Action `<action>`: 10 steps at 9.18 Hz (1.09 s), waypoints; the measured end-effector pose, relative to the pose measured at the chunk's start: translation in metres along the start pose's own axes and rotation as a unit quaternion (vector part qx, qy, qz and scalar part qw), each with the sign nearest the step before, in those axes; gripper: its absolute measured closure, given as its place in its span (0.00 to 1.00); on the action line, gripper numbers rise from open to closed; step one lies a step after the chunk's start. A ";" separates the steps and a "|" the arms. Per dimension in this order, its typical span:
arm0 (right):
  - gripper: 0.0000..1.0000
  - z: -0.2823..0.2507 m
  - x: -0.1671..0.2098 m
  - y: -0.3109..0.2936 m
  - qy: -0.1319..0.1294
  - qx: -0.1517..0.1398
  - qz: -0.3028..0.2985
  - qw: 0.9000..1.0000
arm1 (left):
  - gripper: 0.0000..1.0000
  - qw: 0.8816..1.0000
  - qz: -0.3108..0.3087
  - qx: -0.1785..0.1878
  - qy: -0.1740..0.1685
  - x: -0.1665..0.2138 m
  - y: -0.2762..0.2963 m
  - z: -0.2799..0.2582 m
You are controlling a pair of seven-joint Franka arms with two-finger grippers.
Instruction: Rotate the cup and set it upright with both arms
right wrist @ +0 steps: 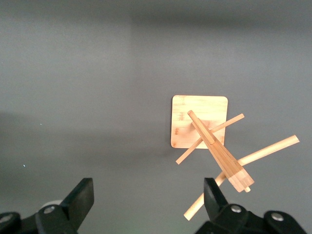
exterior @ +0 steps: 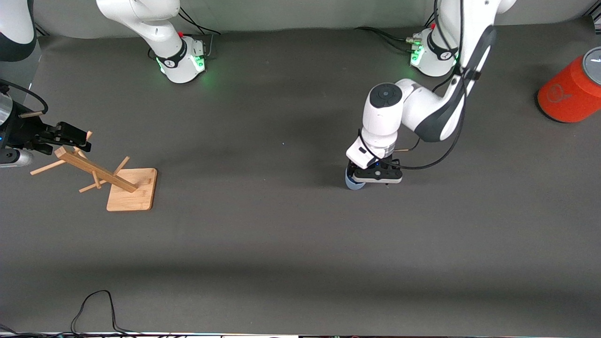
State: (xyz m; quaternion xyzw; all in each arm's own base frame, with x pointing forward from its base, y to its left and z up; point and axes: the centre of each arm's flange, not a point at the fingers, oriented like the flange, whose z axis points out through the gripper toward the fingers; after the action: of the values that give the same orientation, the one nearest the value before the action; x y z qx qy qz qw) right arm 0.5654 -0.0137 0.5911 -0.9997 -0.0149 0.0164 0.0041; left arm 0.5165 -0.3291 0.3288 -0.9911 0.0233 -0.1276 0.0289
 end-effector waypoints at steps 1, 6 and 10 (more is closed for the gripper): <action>0.00 0.001 0.000 0.000 -0.001 0.000 0.000 1.000 | 0.00 1.000 0.001 -0.013 -0.024 0.012 -0.003 -0.025; 0.00 0.001 0.001 -0.001 -0.001 0.000 -0.001 1.000 | 0.00 0.993 0.011 -0.002 -0.115 0.082 -0.093 -0.155; 0.00 0.001 0.001 0.000 -0.001 0.000 0.000 1.000 | 0.00 0.985 0.015 0.000 -0.174 0.090 -0.267 -0.195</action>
State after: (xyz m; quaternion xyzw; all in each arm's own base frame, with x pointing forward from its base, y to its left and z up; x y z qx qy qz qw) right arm 0.5659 -0.0136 0.5900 -0.9997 -0.0150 0.0174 0.0041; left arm 0.5644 -0.0773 0.5569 -0.9978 0.0323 0.0474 0.0341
